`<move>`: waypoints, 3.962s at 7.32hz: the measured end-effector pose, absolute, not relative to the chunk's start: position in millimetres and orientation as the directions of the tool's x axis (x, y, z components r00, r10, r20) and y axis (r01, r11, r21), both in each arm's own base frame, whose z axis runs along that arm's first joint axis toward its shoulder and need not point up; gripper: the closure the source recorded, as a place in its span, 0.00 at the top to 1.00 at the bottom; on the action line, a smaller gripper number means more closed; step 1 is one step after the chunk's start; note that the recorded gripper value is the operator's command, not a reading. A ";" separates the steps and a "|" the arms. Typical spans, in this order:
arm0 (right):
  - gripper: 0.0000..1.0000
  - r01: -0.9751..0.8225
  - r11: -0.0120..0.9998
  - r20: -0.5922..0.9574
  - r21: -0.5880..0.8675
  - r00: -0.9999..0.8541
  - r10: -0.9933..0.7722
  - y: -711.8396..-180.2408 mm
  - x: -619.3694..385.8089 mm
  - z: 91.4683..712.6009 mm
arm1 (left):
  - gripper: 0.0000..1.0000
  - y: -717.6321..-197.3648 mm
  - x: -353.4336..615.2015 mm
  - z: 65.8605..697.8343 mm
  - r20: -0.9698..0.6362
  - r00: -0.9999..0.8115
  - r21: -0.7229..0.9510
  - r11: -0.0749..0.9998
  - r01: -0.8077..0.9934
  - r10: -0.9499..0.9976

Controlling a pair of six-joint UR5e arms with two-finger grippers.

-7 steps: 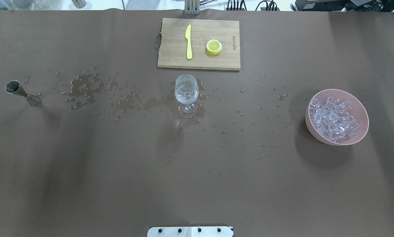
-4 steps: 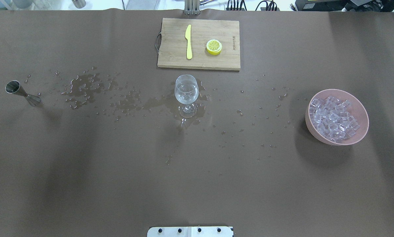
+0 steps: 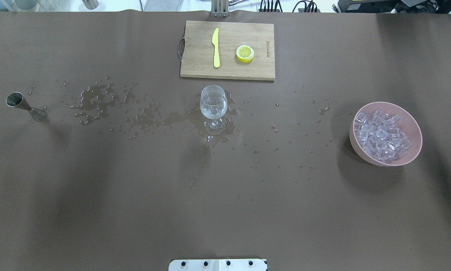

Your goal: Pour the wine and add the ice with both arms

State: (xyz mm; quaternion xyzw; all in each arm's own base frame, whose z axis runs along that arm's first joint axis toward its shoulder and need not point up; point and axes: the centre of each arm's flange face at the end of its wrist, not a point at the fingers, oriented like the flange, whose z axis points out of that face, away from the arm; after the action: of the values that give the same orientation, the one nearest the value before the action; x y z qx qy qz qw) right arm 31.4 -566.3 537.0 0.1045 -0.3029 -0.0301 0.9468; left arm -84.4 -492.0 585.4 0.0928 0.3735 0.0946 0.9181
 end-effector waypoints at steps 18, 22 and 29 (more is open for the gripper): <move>1.00 0.127 0.945 0.512 0.302 0.815 -0.273 -565.5 29.3 538.8 | 0.99 -460.0 30.6 438.8 -0.716 0.694 0.464 0.796 0.390 0.077; 1.00 0.127 0.947 0.516 0.294 0.813 -0.269 -561.6 29.4 543.7 | 0.99 -436.0 118.1 427.1 -0.715 0.676 0.424 0.659 0.621 -0.177; 1.00 0.128 0.949 0.515 0.290 0.814 -0.267 -560.8 29.6 545.9 | 0.99 -424.7 219.4 501.7 -0.709 0.564 0.494 0.273 0.825 -0.423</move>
State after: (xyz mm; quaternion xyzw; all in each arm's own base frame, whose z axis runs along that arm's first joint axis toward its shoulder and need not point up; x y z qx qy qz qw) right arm 29.6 -560.8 545.9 0.1218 -0.2862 -0.1044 0.9446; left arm 219.4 -424.7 501.7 0.4437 0.2266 -0.4080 0.7651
